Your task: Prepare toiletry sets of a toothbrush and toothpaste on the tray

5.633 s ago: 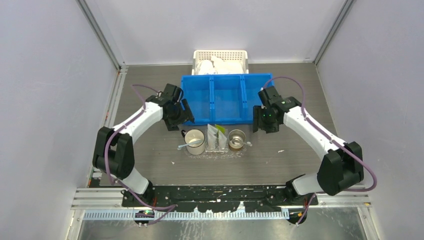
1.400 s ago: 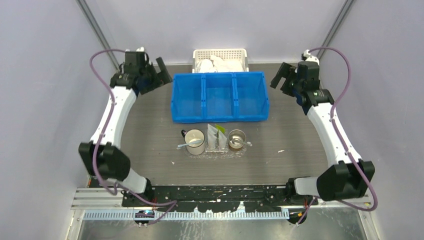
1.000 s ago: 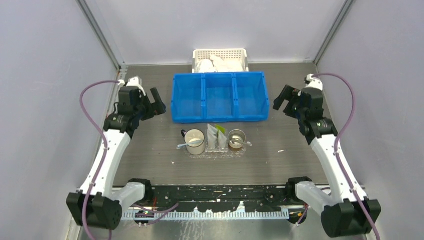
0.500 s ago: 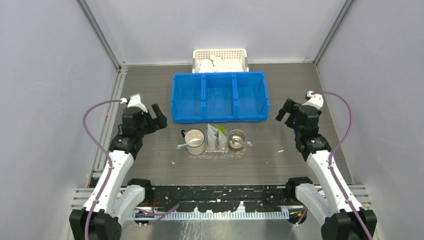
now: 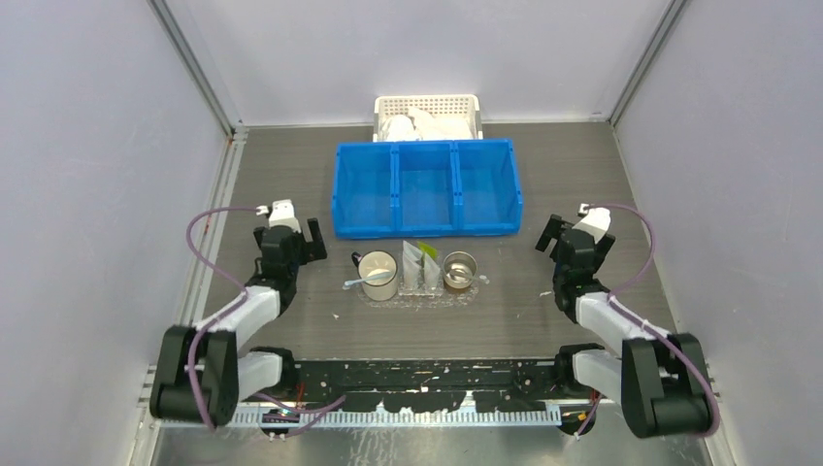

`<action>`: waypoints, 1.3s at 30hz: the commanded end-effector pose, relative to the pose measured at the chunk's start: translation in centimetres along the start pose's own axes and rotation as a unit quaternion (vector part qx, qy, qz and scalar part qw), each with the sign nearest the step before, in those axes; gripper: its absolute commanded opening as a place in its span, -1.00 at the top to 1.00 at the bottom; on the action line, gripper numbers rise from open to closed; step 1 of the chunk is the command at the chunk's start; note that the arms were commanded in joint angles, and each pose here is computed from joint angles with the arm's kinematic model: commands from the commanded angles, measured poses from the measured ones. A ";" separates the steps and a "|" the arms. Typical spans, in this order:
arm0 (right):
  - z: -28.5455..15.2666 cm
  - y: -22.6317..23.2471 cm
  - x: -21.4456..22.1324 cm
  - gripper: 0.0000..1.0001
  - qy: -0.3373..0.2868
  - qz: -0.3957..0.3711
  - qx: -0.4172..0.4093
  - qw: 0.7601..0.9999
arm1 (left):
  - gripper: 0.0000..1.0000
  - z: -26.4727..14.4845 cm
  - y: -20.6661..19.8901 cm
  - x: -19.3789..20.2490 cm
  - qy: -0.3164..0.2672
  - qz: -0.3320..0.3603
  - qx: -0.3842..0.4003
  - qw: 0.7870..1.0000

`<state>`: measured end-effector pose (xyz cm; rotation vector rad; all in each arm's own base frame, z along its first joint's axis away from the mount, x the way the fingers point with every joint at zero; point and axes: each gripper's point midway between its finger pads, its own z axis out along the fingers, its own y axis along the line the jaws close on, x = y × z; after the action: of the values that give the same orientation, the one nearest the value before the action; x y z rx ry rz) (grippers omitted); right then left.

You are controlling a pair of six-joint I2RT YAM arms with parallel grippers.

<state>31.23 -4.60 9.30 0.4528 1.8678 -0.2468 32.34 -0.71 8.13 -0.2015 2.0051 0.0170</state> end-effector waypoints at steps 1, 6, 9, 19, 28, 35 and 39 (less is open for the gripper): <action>1.5 0.1 -2.7 -0.99 -0.086 0.039 0.012 0.995 | -1.00 2.9 0.0 -3.3 -0.065 0.025 -0.016 0.997; 2.9 0.8 -2.9 -0.99 -0.103 0.034 0.004 0.994 | -1.00 5.6 -0.6 -2.7 -0.031 0.053 -0.009 0.998; 4.2 1.3 -2.8 -0.99 -0.101 0.030 0.004 0.994 | -1.00 6.6 0.1 -3.2 -0.026 0.063 -0.030 0.997; 5.3 1.1 -0.7 -0.99 -0.108 0.046 -0.018 0.993 | -1.00 7.2 -0.5 -3.0 -0.061 0.060 0.045 0.995; 6.4 2.0 -0.4 -0.99 -0.082 0.027 -0.025 0.996 | -1.00 6.7 -0.1 -2.0 -0.089 0.046 0.079 0.992; 6.8 3.5 -0.1 -0.99 -0.058 0.002 -0.060 0.996 | -0.99 6.7 -0.7 -2.1 -0.091 0.057 0.095 0.990; 6.7 3.9 0.0 -0.99 -0.056 -0.004 -0.071 0.996 | -0.99 6.8 -0.8 -2.1 -0.091 0.059 0.096 0.989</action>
<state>37.75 -4.09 6.06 0.3684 1.7943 -0.1581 38.20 -0.34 5.02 0.0058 1.9116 -0.0850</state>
